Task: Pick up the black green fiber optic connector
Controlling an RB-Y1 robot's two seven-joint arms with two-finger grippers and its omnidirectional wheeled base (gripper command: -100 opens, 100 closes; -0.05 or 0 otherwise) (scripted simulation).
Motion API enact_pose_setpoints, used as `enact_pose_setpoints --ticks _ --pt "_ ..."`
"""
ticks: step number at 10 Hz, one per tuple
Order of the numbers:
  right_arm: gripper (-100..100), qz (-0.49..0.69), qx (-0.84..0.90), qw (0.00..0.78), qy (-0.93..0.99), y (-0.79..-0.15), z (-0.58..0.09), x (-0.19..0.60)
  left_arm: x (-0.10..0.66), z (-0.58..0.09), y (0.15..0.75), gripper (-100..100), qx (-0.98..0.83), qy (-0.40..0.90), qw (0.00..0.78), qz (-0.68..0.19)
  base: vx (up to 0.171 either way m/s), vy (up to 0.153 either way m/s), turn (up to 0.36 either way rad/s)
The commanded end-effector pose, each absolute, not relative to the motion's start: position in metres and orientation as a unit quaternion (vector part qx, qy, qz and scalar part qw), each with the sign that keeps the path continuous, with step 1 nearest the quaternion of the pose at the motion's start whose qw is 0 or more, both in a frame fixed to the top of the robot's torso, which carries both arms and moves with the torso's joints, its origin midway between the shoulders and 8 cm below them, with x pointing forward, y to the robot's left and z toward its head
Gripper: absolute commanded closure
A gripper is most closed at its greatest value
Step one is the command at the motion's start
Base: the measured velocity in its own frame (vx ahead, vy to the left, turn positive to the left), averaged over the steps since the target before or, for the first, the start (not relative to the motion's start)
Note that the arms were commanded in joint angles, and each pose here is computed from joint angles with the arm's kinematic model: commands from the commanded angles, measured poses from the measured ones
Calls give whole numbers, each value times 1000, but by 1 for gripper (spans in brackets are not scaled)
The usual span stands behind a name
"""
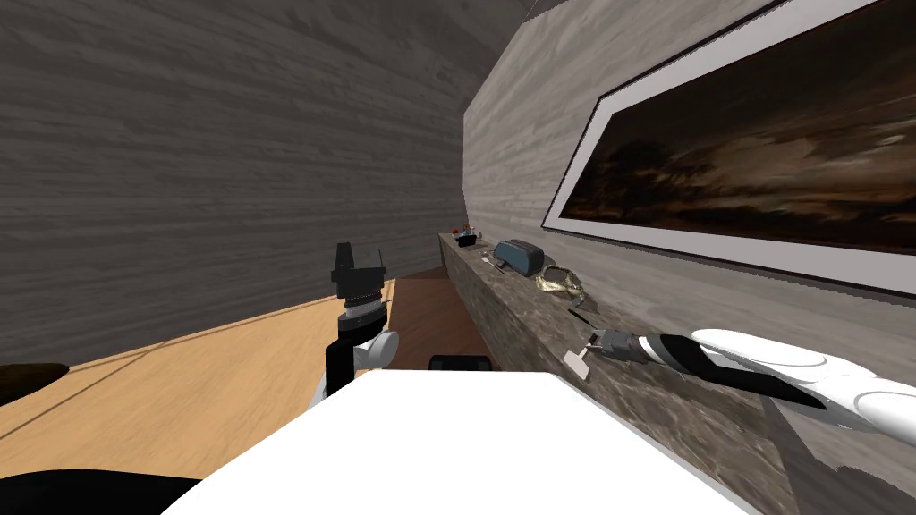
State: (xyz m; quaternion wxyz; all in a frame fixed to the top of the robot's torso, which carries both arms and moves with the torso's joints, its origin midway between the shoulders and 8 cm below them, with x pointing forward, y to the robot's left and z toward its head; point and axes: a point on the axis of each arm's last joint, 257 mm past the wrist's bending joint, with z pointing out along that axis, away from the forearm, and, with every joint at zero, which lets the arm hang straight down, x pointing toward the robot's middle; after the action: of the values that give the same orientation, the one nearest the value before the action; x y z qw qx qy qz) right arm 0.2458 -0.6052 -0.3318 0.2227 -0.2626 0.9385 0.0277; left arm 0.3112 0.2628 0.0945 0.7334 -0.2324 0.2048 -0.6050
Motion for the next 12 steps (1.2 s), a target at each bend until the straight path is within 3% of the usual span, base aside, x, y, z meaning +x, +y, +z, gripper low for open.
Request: enact_pose_setpoints --ticks 1,9,10,11,12 --pt "-100 3 -253 191 948 -636 -324 227 311 95 263 0 -232 205 733 -605 156 -34 272" --pt "-100 -17 -223 113 968 -680 -332 153 311 94 263 0 -232 205 733 -605 87 -59 120" --pt "0 -17 -223 111 968 -680 -332 152 311 95 263 0 -232 205 733 -605 7 -7 0" --pt "-100 -16 -215 114 970 -685 -336 142 311 95 263 0 -232 205 733 -605 -11 7 203" --pt "-100 -19 -213 113 970 -688 -335 141 311 95 263 0 -232 205 733 -605 -14 9 128"
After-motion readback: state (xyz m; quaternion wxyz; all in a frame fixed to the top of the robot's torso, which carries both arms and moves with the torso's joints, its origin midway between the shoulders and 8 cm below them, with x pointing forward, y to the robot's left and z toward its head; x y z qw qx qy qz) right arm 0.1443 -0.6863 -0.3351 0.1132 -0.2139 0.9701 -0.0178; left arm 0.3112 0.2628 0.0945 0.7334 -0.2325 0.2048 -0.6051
